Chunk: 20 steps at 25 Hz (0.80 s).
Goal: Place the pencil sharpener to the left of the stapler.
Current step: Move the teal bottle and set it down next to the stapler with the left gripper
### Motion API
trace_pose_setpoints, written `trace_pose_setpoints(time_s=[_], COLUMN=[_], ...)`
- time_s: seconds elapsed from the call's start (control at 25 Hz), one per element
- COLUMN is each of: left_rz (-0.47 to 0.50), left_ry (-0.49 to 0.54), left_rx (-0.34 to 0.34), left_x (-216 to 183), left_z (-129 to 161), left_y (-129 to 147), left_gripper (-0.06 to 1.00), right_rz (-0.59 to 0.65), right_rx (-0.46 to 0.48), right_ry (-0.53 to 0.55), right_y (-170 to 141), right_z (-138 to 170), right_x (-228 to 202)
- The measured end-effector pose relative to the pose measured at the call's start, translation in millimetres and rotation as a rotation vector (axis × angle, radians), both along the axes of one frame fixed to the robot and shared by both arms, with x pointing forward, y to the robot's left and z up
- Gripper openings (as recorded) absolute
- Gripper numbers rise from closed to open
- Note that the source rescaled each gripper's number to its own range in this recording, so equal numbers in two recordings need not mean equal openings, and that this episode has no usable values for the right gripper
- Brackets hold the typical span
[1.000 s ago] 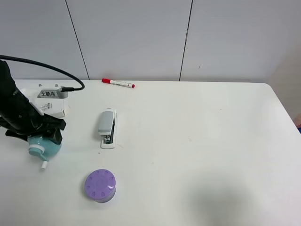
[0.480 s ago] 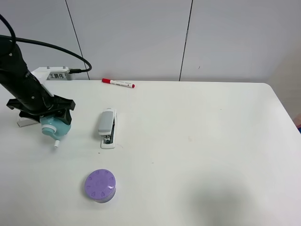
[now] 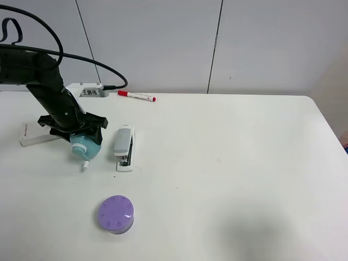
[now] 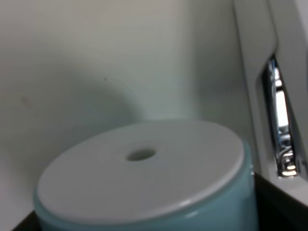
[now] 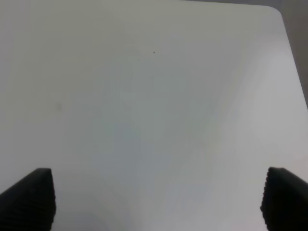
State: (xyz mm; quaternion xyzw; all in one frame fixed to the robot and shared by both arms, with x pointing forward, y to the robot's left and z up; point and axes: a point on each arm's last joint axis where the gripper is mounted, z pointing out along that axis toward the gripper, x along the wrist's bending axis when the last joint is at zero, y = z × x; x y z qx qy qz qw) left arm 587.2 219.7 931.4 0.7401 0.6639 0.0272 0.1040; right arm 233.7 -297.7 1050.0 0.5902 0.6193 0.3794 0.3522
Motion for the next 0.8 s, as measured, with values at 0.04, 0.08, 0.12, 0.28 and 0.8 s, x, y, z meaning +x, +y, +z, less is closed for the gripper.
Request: trace_pose_setpoints(time_s=[0.04,0.08,0.12,0.28,0.8], left_rz=[0.0,0.001,0.002,0.007,0.007], left_ry=[0.004,0.005,0.0,-0.016,0.001], left_rx=[0.001,0.002,0.002,0.001,0.007], left_x=[1.2,2.2,3.3,7.7,10.9], left_z=[-3.4,-6.3,-8.1,-17.5,-30.6], left_y=[-0.2,-0.4,-0.5,-1.2,-1.6], left_gripper=[0.03,0.03,0.03,0.03,0.03], right_rz=[0.0,0.0,0.0,0.0,0.0], right_rx=[0.0,0.0,0.0,0.0,0.0], right_ry=[0.0,0.0,0.0,0.0,0.0], right_y=[0.0,0.0,0.0,0.0,0.0], right_z=[0.0,0.0,0.0,0.0,0.0], right_x=[0.0,0.0,0.0,0.0,0.0])
